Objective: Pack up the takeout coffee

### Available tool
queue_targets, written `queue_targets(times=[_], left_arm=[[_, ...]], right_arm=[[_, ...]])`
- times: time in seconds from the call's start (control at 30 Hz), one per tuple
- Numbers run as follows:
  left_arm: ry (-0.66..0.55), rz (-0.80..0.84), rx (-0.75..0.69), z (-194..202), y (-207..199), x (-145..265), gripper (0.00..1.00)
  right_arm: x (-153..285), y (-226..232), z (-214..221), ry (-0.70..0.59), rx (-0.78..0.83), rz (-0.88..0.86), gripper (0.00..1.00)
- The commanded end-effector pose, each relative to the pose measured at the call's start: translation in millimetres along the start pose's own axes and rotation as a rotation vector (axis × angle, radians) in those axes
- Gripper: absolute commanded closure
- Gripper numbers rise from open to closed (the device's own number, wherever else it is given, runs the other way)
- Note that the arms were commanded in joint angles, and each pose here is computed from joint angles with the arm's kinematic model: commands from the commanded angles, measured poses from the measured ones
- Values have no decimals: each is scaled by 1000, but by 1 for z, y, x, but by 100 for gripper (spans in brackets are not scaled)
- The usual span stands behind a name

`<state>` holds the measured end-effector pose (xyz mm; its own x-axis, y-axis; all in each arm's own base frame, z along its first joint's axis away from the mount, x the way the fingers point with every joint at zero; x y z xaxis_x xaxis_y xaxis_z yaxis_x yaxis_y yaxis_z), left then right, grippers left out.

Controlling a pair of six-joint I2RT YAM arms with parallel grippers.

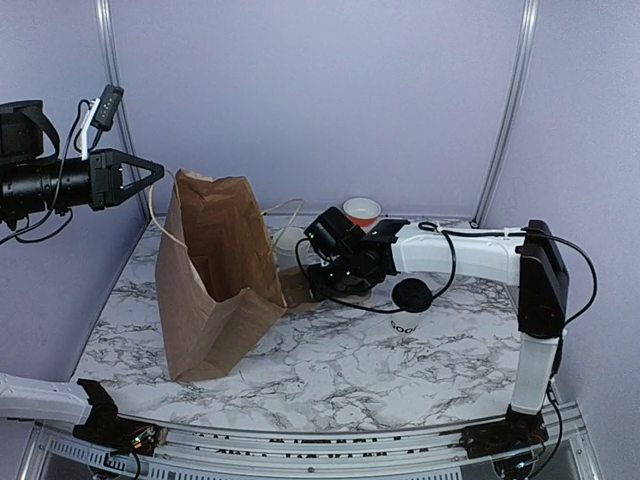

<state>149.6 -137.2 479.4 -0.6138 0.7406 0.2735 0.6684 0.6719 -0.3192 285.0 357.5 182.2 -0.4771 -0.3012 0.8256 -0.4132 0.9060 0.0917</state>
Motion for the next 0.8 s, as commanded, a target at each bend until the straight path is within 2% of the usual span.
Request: queue_targets(times=[0.0,0.27,0.4,0.63,0.77], left_arm=[[-16,18,-73,-5,-6,18,100],[-4,63,-96,-5,-10,16,100],[16,80,-92,-2,-10,9,100],[47,140,-79,-1,-12,-7,100],[82,200,-54,-4,-13,-27,100]], right_arm=[[50,13,-36,-169,9,-49,60],[97,-1,-67,-287,21,62,58],[106,-23,-75,-293,-11,121,59],[149,-76,-99,-402,-79,173,59],[187,-90,-118,-494,-52,204,58]])
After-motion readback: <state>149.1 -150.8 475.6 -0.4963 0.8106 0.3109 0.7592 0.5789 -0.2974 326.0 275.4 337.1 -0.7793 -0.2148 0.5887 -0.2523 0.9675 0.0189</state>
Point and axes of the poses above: each gripper's point midway between its finger pads, its own x axis back along the fingers, its own y axis along the line the jaws close on, z = x × y, the point moved 8 cm from there along x, back along the fingers, and after that the axes turned 1 degree about x, right-handed, at the moved point
